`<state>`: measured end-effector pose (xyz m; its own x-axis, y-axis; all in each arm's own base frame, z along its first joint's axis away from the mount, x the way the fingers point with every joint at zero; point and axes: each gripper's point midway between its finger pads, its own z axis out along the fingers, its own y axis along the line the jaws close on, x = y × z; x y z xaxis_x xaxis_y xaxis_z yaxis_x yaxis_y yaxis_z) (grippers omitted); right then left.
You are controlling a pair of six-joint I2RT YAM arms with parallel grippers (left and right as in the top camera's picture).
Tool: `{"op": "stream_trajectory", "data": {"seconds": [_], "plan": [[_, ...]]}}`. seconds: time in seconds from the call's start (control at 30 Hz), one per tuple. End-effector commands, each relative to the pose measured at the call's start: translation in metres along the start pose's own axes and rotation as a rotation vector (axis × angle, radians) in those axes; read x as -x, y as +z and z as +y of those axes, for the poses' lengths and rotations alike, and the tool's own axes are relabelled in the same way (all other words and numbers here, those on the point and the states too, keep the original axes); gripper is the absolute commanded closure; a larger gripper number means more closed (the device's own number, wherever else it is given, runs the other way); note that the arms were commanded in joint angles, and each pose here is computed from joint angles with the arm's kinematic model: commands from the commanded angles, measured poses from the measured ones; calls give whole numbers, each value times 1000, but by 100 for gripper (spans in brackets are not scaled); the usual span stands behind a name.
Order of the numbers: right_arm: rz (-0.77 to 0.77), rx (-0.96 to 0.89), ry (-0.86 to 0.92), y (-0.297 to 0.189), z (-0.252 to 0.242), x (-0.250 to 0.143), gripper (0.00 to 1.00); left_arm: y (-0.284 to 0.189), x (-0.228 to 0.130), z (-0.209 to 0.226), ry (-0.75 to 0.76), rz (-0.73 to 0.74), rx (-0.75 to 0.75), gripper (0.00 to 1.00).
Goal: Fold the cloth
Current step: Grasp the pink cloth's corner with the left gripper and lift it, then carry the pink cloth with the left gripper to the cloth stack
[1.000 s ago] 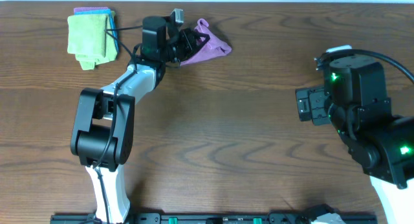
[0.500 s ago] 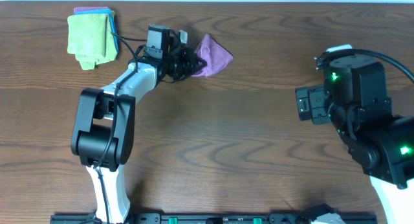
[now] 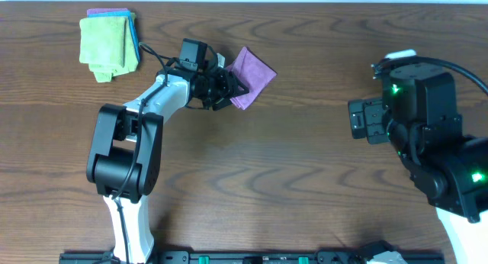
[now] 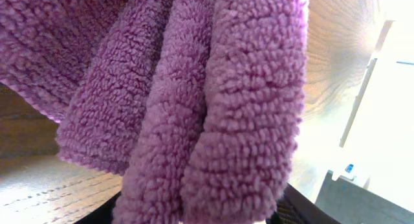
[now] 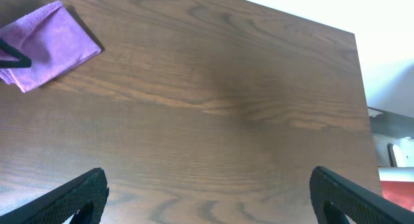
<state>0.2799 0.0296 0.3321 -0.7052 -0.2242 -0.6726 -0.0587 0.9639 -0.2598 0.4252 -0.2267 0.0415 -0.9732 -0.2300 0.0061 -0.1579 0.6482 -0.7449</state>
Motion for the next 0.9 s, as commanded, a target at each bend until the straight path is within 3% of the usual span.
{"op": "stream_trajectory", "data": {"seconds": [0.0,0.37,0.87], "plan": [[-2,-18,0,-1,-5,-1,1,-5,1,4,32,-2,17,46],[-2,-18,0,-1,-5,0,1,-7,0,28,36,-15,138,47],[-2,-18,-7,-1,-5,0,1,17,10,18,137,-128,220,34]]}}
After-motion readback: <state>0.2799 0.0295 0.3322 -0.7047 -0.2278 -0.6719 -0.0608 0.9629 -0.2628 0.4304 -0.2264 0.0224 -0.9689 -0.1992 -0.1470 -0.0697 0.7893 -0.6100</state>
